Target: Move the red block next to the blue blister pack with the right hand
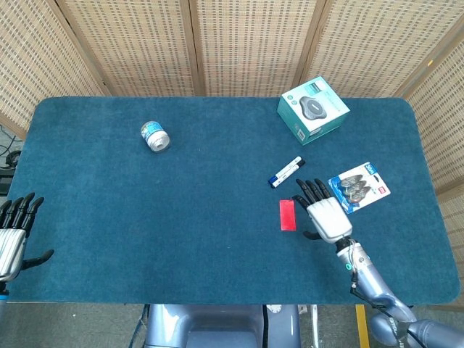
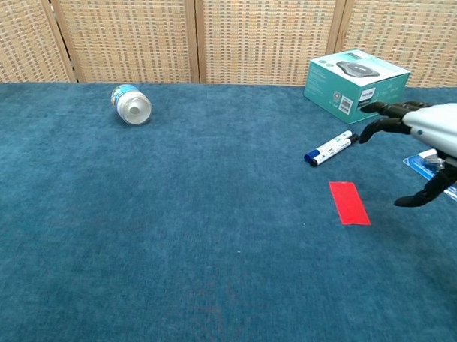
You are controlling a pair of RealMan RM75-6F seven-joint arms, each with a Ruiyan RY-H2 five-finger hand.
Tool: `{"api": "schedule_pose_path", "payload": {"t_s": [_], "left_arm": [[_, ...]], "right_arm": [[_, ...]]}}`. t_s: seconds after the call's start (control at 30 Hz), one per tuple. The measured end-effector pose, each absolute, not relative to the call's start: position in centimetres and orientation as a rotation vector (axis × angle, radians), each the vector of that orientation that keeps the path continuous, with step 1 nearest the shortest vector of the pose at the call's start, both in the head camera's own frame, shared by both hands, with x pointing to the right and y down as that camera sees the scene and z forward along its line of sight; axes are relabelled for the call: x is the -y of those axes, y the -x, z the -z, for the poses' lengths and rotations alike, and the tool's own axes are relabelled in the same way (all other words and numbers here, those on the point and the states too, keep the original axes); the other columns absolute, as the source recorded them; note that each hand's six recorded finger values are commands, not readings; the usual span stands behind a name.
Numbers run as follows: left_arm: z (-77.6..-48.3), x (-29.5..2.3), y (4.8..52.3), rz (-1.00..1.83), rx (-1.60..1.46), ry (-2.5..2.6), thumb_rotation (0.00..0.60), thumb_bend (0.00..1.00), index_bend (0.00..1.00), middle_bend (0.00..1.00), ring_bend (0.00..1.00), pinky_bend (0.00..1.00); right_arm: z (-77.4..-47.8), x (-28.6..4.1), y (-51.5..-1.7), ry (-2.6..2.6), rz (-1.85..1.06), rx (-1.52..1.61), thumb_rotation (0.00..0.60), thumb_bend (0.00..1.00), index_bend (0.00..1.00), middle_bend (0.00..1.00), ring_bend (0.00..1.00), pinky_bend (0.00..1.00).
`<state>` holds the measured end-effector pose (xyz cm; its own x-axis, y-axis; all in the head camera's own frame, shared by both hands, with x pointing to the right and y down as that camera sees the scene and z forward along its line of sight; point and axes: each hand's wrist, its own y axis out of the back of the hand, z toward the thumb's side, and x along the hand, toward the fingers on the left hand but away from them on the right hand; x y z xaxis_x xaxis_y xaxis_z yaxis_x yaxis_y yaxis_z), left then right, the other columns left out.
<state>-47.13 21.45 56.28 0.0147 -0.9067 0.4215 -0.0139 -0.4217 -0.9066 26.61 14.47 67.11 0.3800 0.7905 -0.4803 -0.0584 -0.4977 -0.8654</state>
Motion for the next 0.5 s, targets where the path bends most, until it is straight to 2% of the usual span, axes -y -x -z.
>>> {"api": "schedule_pose_path", "payload": {"t_s": [0.2,0.5], "left_arm": [[-56.3,-21.5,47.1,1.503,-0.971,1.543,0.600,0.01,0.00,0.00,0.00,0.00],[-56.3,-21.4,47.1,1.505,-0.970,1.541,0.600,0.01,0.00,0.00,0.00,0.00]], "right_arm": [[-69.0,-14.6,-24.4,1.774,-1.243,0.610,0.600,0.26,0.25,0.00,0.00,0.00],[-71.4,-15.6,-22.5,1.777,-1.254,0.542,0.600,0.26,0.26,0.00,0.00,0.00]]}}
